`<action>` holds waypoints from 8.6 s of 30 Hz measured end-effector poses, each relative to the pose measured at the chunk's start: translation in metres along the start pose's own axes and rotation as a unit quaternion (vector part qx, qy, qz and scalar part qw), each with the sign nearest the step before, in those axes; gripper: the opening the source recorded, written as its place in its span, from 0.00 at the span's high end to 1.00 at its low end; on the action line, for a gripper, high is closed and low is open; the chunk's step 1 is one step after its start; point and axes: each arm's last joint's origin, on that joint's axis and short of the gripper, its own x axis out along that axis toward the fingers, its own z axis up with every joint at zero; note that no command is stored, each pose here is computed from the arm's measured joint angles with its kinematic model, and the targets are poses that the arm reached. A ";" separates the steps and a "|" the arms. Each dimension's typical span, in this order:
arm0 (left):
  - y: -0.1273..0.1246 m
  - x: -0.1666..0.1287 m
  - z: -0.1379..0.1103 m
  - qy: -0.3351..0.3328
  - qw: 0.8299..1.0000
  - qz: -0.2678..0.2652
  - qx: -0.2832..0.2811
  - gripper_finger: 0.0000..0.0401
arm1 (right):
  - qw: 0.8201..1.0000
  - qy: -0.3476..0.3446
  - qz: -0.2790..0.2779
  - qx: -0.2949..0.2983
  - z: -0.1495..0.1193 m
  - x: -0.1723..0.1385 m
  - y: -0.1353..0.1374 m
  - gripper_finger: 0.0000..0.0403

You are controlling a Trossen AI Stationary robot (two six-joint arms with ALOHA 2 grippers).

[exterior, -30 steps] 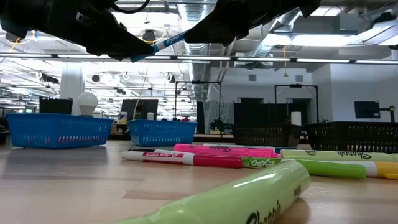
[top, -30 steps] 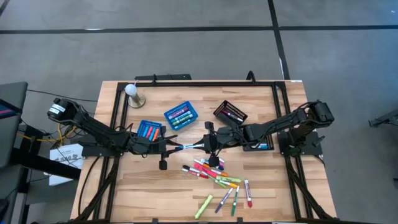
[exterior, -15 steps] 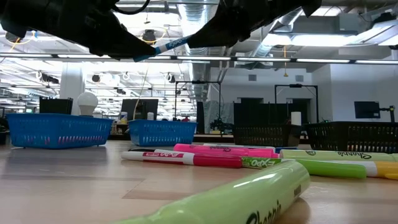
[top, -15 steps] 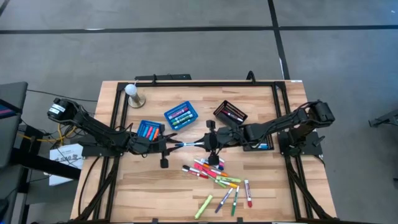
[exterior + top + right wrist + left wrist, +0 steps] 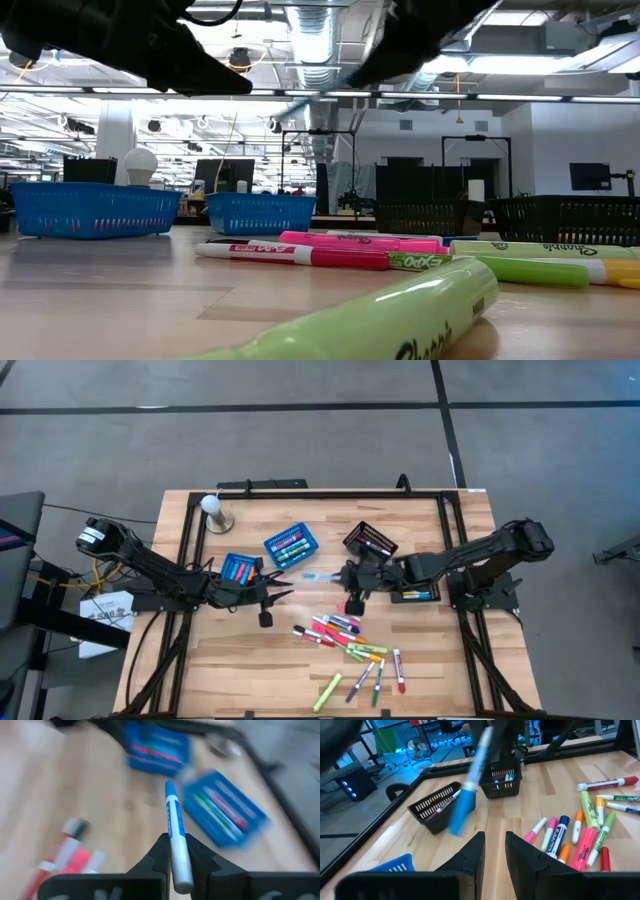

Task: Pick & Place Markers
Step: Put the light blue marker pen into the top black bin, then put the top pink highlighter pen into the bottom black bin, then put the pink highlighter pen into the bottom black bin

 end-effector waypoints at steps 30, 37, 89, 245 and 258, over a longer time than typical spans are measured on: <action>0.000 0.000 0.000 -0.002 1.000 0.000 -0.001 0.82 | 0.926 0.262 -0.182 0.200 -0.084 0.000 -0.065 0.87; 0.000 0.000 0.001 -0.006 1.000 0.000 -0.013 0.82 | 0.932 0.250 -0.176 0.192 -0.082 0.006 -0.063 0.77; 0.000 0.000 0.001 -0.006 1.000 0.000 -0.017 0.82 | 0.928 0.315 -0.082 0.182 -0.101 0.039 -0.073 0.96; -0.016 -0.001 -0.024 0.032 0.974 -0.119 -0.189 0.82 | 0.957 0.219 0.125 0.145 -0.078 0.031 0.072 0.64; -0.016 -0.001 -0.024 0.032 0.974 -0.118 -0.188 0.82 | 0.951 0.266 0.095 0.127 -0.101 0.059 0.074 0.71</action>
